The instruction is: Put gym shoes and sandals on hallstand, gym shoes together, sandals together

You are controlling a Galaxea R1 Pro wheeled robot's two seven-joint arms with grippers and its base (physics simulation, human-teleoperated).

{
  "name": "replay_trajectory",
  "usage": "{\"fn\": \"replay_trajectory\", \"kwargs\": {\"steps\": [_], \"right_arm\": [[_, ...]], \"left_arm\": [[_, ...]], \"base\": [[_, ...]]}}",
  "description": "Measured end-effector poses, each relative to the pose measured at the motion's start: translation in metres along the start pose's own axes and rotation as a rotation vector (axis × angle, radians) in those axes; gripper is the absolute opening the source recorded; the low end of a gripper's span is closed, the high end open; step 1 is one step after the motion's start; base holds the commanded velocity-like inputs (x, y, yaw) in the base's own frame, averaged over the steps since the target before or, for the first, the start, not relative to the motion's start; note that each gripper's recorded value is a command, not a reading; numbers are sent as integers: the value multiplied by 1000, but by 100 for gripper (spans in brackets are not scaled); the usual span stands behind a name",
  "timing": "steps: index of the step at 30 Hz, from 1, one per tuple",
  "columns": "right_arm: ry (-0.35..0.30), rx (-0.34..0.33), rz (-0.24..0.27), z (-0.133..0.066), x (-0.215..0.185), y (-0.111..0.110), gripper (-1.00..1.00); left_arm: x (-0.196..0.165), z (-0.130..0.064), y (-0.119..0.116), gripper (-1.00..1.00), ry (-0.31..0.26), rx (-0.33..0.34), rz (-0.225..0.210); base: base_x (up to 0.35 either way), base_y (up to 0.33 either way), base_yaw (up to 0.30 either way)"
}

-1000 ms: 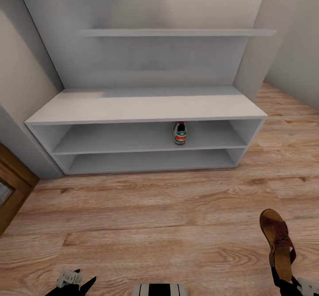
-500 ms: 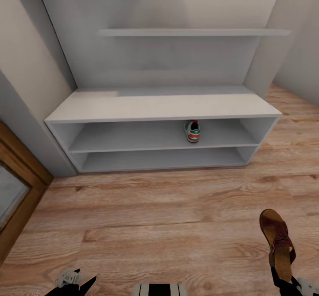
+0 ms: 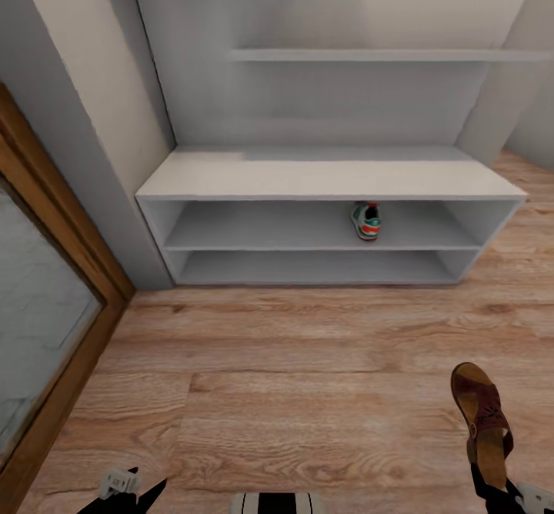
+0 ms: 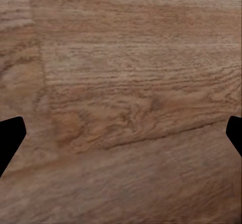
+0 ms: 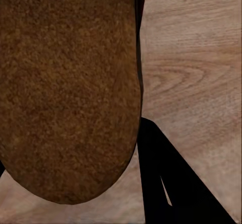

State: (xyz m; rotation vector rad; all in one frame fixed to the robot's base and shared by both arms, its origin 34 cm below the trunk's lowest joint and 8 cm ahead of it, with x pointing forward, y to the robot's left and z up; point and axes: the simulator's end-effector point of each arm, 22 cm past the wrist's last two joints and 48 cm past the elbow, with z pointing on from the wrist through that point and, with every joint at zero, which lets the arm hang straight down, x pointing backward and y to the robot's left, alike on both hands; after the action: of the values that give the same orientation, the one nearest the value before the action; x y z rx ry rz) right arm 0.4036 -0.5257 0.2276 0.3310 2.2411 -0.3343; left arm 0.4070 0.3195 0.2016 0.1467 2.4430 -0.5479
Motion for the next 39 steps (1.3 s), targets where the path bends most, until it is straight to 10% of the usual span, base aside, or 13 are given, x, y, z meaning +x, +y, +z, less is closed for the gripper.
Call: {"fn": "replay_trajectory", "kwargs": {"steps": [16, 24, 28, 30, 33, 39], "right_arm": [[-3, 1, 1, 0, -1, 0, -100], [10, -8, -3, -1, 4, 4, -100], [40, -52, 7, -5, 21, 36, -100], [129, -139, -29, -16, 57, 107, -100], [204, -106, -76, -17, 73, 122, -100], [326, -66, -128, -7, 52, 219, -100]], "left_arm": [[0, 1, -3, 100, 2, 11, 6], [-8, 4, -47, 100, -13, 188, 16], [-13, 7, -72, 100, -21, 278, 12], [-15, 12, -92, 100, -27, 329, 0], [-14, 16, -104, 100, -23, 355, 1], [-6, 12, -117, 100, 2, 409, 22]], "base": [[-12, 49, 53], [0, 0, 0], [0, 0, 0], [0, 0, 0], [0, 0, 0], [0, 0, 0]]}}
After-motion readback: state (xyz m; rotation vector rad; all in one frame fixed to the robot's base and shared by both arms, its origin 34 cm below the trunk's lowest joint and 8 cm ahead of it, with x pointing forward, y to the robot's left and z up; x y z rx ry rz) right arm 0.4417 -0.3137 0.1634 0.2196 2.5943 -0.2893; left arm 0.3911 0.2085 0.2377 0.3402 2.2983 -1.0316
